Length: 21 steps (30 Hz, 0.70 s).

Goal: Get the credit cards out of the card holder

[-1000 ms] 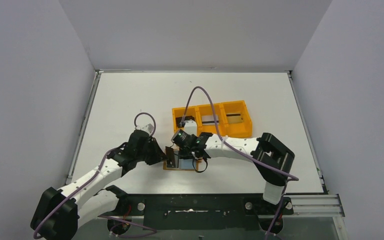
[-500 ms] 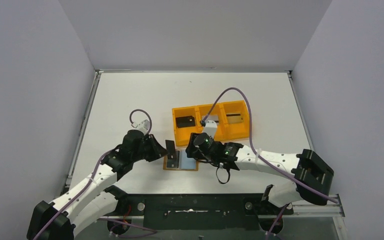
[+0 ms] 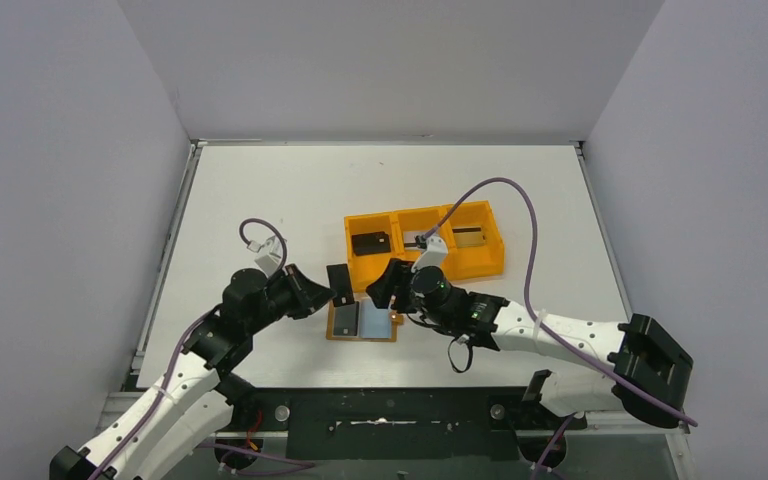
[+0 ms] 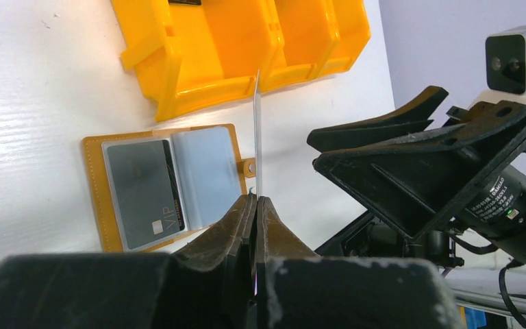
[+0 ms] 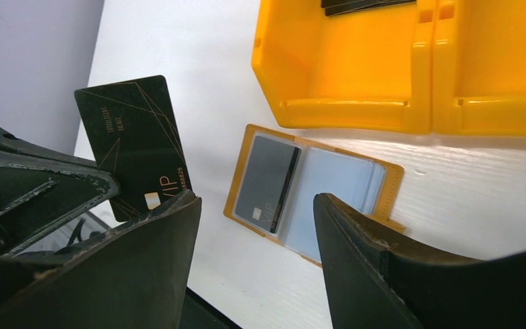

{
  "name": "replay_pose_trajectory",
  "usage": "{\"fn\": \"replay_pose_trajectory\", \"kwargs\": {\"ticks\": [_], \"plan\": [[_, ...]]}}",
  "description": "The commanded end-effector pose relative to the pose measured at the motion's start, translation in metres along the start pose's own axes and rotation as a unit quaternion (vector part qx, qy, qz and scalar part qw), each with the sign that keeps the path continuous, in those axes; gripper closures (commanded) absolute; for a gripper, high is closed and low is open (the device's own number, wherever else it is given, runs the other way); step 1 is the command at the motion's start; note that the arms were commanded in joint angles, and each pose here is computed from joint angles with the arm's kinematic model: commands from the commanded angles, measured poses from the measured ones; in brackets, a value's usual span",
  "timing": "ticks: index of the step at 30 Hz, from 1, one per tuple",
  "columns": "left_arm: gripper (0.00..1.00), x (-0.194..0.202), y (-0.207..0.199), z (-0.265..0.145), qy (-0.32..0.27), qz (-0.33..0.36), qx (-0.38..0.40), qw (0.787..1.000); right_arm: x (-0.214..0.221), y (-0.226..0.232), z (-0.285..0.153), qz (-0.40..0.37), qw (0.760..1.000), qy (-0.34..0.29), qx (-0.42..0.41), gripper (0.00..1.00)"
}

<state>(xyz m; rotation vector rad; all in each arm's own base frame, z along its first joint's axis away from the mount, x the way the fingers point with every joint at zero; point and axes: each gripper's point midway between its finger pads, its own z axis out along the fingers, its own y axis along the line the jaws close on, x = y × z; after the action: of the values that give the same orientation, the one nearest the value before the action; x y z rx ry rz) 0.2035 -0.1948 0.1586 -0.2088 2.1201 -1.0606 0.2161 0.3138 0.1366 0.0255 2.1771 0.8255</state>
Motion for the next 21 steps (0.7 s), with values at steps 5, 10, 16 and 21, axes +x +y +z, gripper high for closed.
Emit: {"fn": "replay_pose_trajectory", "kwargs": {"ticks": [5, 10, 16, 21], "plan": [[1.00, -0.010, -0.030, -0.007, -0.026, 0.016, 0.082, 0.996, -0.024, 0.054, -0.009, 0.034, 0.988, -0.022, -0.150, 0.33], [1.00, -0.009, -0.055, -0.011, -0.014, 0.019, 0.144, 0.989, -0.027, 0.072, -0.013, 0.039, 0.977, -0.017, -0.209, 0.31], [1.00, -0.004, -0.074, -0.013, 0.004, 0.021, 0.202, 0.979, -0.039, 0.080, -0.022, 0.049, 0.959, -0.008, -0.280, 0.34], [1.00, -0.001, -0.086, -0.014, 0.018, 0.011, 0.243, 0.970, -0.034, 0.096, -0.029, 0.044, 0.942, 0.015, -0.334, 0.46]]}}
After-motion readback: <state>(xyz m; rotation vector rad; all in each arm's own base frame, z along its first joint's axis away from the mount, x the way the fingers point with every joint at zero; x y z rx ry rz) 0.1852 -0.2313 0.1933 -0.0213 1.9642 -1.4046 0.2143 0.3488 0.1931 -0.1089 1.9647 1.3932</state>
